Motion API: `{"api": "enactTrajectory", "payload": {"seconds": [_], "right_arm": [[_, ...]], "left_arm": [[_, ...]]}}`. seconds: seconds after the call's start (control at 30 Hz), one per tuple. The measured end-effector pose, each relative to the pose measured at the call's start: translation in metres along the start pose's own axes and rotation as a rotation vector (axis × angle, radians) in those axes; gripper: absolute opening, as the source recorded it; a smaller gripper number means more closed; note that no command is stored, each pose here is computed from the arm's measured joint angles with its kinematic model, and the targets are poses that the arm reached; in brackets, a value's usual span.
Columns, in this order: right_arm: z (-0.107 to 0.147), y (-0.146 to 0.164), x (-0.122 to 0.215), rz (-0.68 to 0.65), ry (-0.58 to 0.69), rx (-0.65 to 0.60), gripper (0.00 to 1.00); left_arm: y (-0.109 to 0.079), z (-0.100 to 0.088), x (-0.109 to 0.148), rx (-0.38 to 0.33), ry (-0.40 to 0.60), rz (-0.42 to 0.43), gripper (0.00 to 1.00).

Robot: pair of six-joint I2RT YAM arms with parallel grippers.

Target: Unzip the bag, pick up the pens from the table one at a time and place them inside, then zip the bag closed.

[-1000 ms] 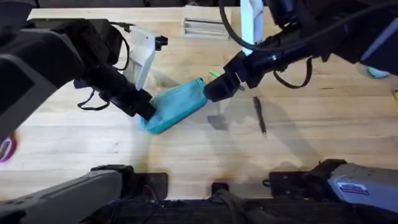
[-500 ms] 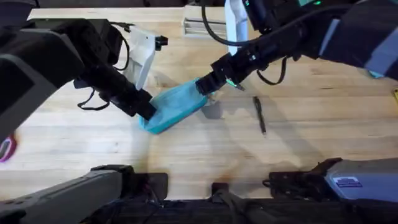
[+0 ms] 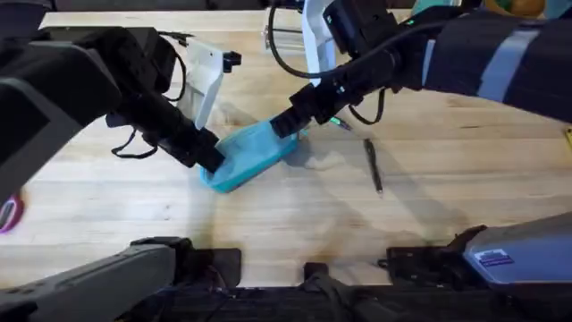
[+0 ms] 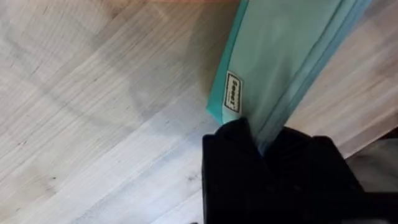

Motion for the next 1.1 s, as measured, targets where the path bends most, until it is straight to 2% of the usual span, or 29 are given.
{"api": "enactTrajectory", "payload": {"seconds": [0.13,0.6,0.97,1.1], "right_arm": [[0.0,0.0,0.0,0.0,0.0,0.0,0.771],[0.003,0.002,-0.008,-0.005,0.021,0.003,0.746],[0.005,-0.003,-0.014,0.013,0.033,-0.001,0.443],[0.005,-0.003,-0.014,0.013,0.033,-0.001,0.402]], "left_arm": [[0.0,0.0,0.0,0.0,0.0,0.0,0.043],[0.0,0.0,0.0,0.0,-0.001,-0.001,0.043],[0.0,0.0,0.0,-0.001,-0.001,-0.001,0.043],[0.0,0.0,0.0,0.0,-0.002,-0.001,0.043]]}}
Point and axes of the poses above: each hand's point on the last joint's axis, 136 mm out from that joint toward the fingers, its own x axis back along the fingers, its own y axis along the line the jaws close on, z = x × y, the point moved 5 cm from there along x, back along the fingers, and after that the axes turned 6 degrees about -x, right-handed, at the moved point
